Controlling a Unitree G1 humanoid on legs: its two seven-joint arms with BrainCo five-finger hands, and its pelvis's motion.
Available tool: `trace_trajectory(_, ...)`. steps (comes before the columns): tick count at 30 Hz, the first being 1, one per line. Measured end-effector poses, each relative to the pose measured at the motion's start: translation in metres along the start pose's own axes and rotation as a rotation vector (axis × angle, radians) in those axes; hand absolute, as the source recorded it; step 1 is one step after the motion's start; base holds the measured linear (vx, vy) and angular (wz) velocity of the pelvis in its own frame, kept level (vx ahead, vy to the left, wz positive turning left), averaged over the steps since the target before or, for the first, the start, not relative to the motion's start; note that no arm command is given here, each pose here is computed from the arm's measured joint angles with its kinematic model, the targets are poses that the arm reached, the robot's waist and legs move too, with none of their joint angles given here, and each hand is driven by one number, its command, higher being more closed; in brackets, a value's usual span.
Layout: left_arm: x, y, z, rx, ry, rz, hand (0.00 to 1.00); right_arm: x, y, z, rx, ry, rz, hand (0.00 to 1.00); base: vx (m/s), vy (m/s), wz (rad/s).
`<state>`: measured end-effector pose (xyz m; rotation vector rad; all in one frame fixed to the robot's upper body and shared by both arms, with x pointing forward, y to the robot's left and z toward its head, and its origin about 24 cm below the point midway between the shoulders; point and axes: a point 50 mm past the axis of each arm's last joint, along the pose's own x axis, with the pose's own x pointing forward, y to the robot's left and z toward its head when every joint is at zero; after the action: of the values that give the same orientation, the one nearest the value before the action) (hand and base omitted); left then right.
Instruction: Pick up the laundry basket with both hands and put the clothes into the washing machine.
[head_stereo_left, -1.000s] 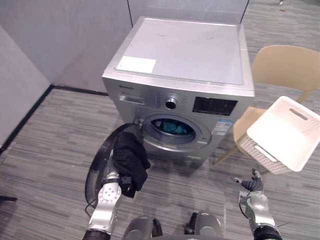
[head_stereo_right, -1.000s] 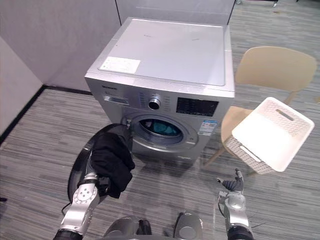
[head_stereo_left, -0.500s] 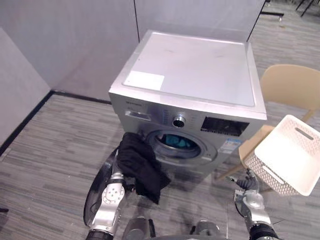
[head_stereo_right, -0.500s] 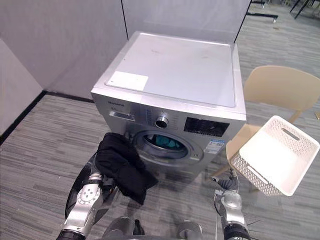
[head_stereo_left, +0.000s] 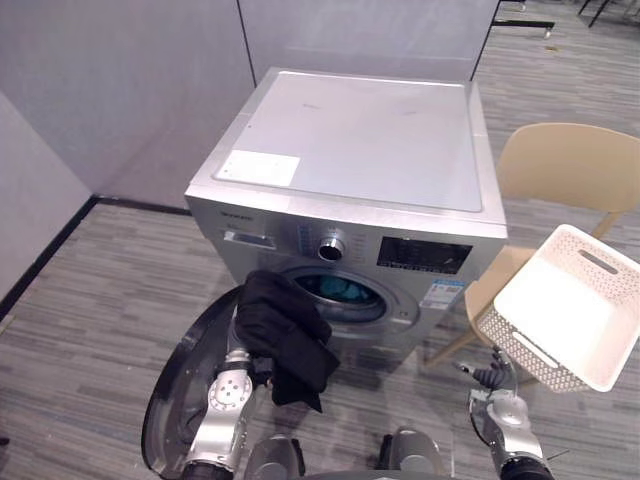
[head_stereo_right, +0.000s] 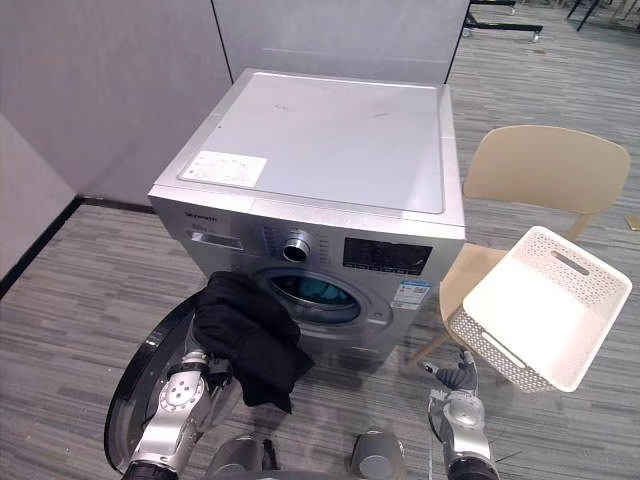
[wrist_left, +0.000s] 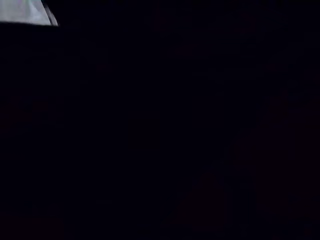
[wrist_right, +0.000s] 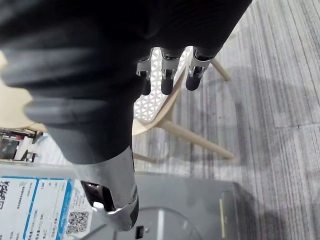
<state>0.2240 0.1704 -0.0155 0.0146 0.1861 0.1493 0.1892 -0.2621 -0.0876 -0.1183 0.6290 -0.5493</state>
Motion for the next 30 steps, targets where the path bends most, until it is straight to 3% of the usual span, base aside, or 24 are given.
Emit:
trace_trajectory(8, 0.014, -0.003, 0.018, -0.016, -0.063, 0.019, 1.0, 0.006, 0.012, 0.023, 0.019, -0.06, 0.023, 0.0, -0.09, -0.019, 0.05)
trace_trajectory(17, 0.044, -0.005, 0.074, -0.118, -0.244, 0.099, 1.0, -0.005, 0.03, 0.123, 0.145, -0.422, 0.026, 0.0, -0.19, -0.016, -0.25)
trace_trajectory(22, 0.058, -0.02, 0.131, -0.285, -0.403, 0.118, 1.0, -0.033, 0.042, 0.171, 0.276, -0.62, 0.046, 0.0, -0.14, -0.086, -0.11)
trace_trajectory(30, 0.066, -0.043, 0.217, -0.478, -0.618, 0.021, 1.0, -0.05, 0.045, 0.201, 0.4, -0.735, 0.057, 0.0, -0.09, -0.099, -0.09)
